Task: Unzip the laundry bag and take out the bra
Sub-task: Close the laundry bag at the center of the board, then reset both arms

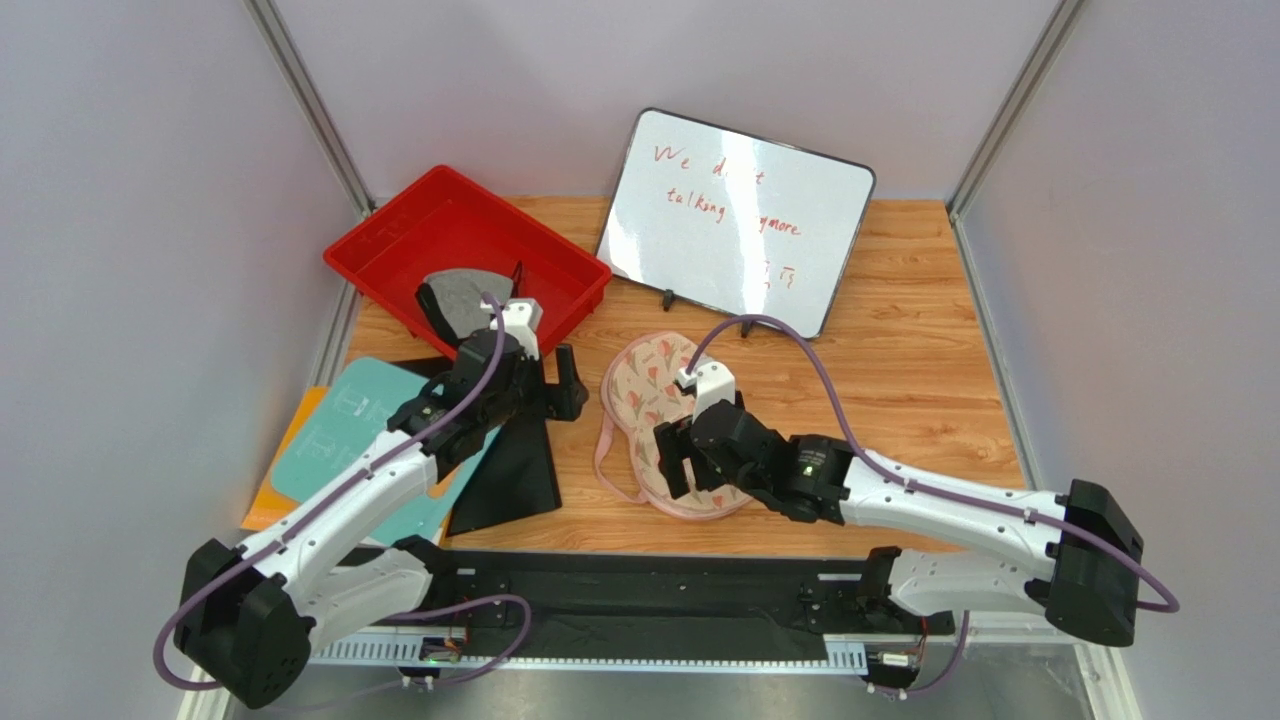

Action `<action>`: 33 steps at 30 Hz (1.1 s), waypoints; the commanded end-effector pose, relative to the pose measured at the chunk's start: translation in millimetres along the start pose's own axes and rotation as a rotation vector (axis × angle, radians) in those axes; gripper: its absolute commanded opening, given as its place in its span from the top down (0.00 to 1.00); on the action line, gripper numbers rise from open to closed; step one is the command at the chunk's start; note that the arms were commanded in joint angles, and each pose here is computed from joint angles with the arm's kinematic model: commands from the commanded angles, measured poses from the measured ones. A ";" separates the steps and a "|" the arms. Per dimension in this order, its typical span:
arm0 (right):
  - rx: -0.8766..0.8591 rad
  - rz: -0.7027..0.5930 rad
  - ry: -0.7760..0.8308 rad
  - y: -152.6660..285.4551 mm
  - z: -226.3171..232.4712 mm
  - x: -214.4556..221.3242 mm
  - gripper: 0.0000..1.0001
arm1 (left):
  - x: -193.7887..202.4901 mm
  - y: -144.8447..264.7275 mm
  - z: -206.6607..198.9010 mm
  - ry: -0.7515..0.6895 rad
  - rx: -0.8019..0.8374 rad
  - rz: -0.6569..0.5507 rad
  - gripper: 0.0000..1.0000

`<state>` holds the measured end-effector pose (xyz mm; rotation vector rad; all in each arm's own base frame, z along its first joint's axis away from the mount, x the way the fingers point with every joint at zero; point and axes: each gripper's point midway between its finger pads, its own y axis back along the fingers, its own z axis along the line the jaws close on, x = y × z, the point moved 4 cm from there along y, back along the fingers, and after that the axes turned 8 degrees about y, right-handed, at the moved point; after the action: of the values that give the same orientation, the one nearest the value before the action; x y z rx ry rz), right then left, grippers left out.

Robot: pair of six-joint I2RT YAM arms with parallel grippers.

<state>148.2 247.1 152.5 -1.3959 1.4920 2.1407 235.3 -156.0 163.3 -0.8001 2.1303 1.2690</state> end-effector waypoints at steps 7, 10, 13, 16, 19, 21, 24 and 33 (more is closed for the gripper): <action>0.063 -0.069 -0.016 7.8 -8.5 -25.6 0.00 | -10.6 14.7 16.4 -0.001 -0.032 -0.030 0.00; 0.110 -0.044 -0.067 0.8 -27.5 -19.0 0.00 | -16.5 18.5 23.6 0.013 -0.048 -0.051 0.00; 0.160 -0.033 -0.129 -4.3 -53.0 -13.3 0.00 | -24.7 24.1 32.2 0.040 -0.060 -0.087 0.00; 0.213 -0.050 -0.221 -2.9 -85.9 -15.3 0.00 | -30.7 32.3 37.6 0.058 -0.062 -0.110 0.00; 0.296 -0.070 -0.314 2.9 -126.4 -13.0 0.00 | -35.3 43.2 41.2 0.071 -0.074 -0.140 0.00; 0.359 -0.106 -0.391 14.5 -155.9 -13.4 0.00 | -36.0 51.8 42.7 0.078 -0.084 -0.153 0.00; 0.419 -0.150 -0.476 32.5 -183.1 -12.7 0.00 | -36.4 64.4 40.5 0.082 -0.080 -0.163 0.00; 0.614 -0.227 -0.505 84.3 -209.3 -11.3 0.00 | -40.6 91.9 47.3 0.080 -0.150 -0.215 0.00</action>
<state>232.6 54.3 186.0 -0.6968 1.4884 1.6157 209.2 -78.4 207.9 -1.0900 2.0162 1.3024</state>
